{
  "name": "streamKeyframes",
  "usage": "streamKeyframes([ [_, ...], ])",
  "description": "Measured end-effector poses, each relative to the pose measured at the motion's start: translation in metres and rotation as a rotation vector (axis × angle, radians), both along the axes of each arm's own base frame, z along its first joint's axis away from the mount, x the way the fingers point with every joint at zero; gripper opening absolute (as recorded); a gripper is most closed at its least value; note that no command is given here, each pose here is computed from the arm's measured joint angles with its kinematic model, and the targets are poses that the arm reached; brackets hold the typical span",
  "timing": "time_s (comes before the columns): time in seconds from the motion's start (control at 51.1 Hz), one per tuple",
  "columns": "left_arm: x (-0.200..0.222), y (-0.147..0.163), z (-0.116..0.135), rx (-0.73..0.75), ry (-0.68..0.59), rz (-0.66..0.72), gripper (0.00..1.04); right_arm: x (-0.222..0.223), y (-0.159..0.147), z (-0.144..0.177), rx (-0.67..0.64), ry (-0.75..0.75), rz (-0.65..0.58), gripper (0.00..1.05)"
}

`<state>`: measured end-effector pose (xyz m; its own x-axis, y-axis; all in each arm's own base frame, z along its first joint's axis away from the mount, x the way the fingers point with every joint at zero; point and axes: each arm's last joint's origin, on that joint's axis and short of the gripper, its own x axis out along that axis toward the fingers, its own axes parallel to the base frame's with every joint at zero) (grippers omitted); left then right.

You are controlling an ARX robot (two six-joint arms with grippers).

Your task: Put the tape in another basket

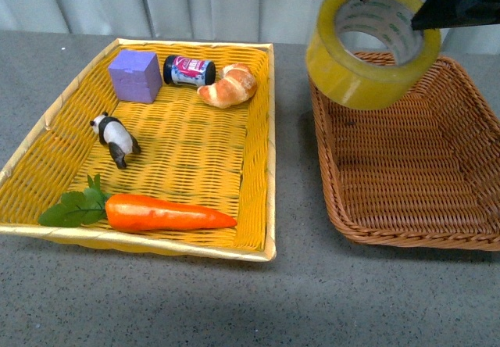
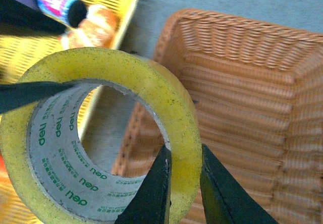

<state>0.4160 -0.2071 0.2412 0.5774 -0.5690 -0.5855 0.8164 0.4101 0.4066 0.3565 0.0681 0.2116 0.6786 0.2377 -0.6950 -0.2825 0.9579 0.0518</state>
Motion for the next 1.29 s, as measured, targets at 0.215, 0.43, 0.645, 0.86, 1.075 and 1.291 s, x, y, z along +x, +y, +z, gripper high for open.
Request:
streamKeyframes([
  [0.215,0.011,0.027,0.018,-0.128,-0.116,0.221,0.65,0.011,-0.023,-0.021,-0.038,0.037,-0.066,0.11],
  [0.43,0.026,0.083,0.003,-0.268,-0.098,0.585,0.99,0.015,-0.04,-0.049,-0.049,0.08,-0.11,0.11],
  [0.645,0.018,0.12,-0.012,-0.407,-0.082,0.77,0.98,0.016,-0.046,-0.081,-0.032,0.137,-0.103,0.11],
  [0.86,0.0,0.124,-0.016,-0.468,-0.103,0.861,0.98,0.021,-0.048,-0.104,-0.067,0.159,-0.124,0.11],
  [1.075,-0.011,0.125,-0.023,-0.494,-0.087,0.907,0.98,0.023,-0.053,-0.115,-0.052,0.205,-0.147,0.11],
  [1.291,-0.016,0.122,-0.018,-0.526,-0.094,0.908,0.98,0.025,-0.054,-0.115,-0.039,0.182,-0.148,0.33],
])
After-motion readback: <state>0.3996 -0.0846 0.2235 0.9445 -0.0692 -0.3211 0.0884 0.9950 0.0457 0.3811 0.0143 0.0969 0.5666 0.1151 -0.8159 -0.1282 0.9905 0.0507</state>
